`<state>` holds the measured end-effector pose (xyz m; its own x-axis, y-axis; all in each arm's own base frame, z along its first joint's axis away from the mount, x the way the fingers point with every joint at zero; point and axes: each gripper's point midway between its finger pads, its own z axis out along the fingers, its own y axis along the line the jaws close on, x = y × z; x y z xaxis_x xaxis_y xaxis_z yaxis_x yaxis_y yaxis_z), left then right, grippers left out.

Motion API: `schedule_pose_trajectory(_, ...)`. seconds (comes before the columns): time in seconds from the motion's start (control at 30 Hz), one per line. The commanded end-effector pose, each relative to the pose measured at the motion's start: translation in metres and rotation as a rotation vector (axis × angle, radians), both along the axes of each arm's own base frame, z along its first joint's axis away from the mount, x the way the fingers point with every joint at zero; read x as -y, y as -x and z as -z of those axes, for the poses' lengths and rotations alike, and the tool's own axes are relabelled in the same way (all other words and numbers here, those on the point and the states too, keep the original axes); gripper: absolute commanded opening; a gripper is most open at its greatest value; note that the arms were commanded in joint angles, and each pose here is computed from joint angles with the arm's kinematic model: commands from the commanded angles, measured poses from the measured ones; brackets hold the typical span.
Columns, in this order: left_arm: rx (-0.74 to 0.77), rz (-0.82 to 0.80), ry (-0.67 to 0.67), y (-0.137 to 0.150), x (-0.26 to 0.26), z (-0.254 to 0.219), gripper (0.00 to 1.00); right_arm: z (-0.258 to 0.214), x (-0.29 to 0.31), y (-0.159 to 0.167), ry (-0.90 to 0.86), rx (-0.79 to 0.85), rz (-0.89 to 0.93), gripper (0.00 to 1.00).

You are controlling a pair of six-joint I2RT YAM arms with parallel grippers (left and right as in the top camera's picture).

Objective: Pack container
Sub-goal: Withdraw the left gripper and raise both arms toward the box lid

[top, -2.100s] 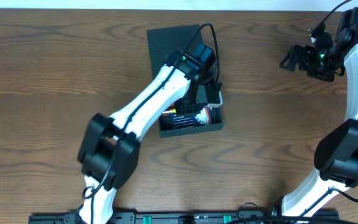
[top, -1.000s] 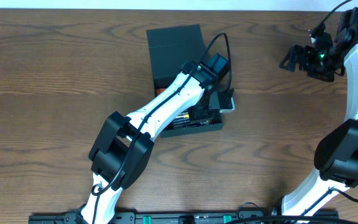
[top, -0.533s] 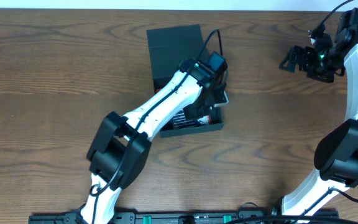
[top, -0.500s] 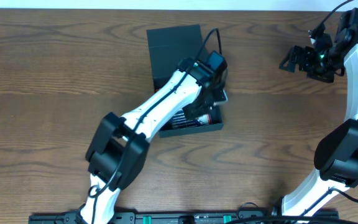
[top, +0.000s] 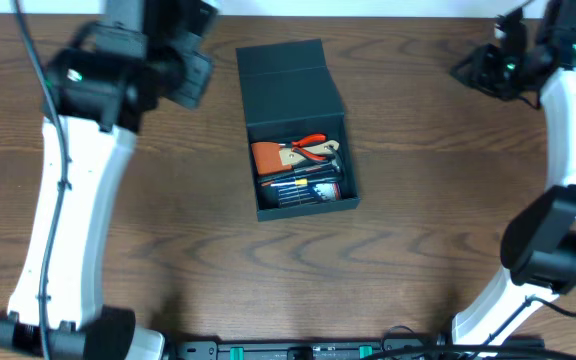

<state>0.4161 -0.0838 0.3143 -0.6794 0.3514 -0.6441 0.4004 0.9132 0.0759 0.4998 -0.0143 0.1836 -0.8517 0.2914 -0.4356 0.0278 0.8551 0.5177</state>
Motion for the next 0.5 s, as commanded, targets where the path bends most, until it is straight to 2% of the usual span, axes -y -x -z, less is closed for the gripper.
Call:
schedule_pose_trajectory(0.0,-0.175,0.078,0.281,-0.017,0.011,0.049,0.06,0.019,-0.053,-0.011,-0.116,-0.031,-0.081,0.01)
schedule_pose_trajectory(0.2,-0.298,0.087,0.632,-0.052,0.000,0.089,0.06,0.060,-0.098,-0.033,-0.140,-0.034,-0.148,0.01)
schedule_pose_trajectory(0.37,-0.404,0.050,0.742,-0.072,0.000,0.139,0.06,0.091,-0.116,-0.042,-0.149,-0.047,-0.175,0.01)
schedule_pose_trajectory(0.47,-0.460,0.018,0.759,-0.079,0.000,0.170,0.06,0.111,-0.122,-0.044,-0.172,-0.072,-0.179,0.01)
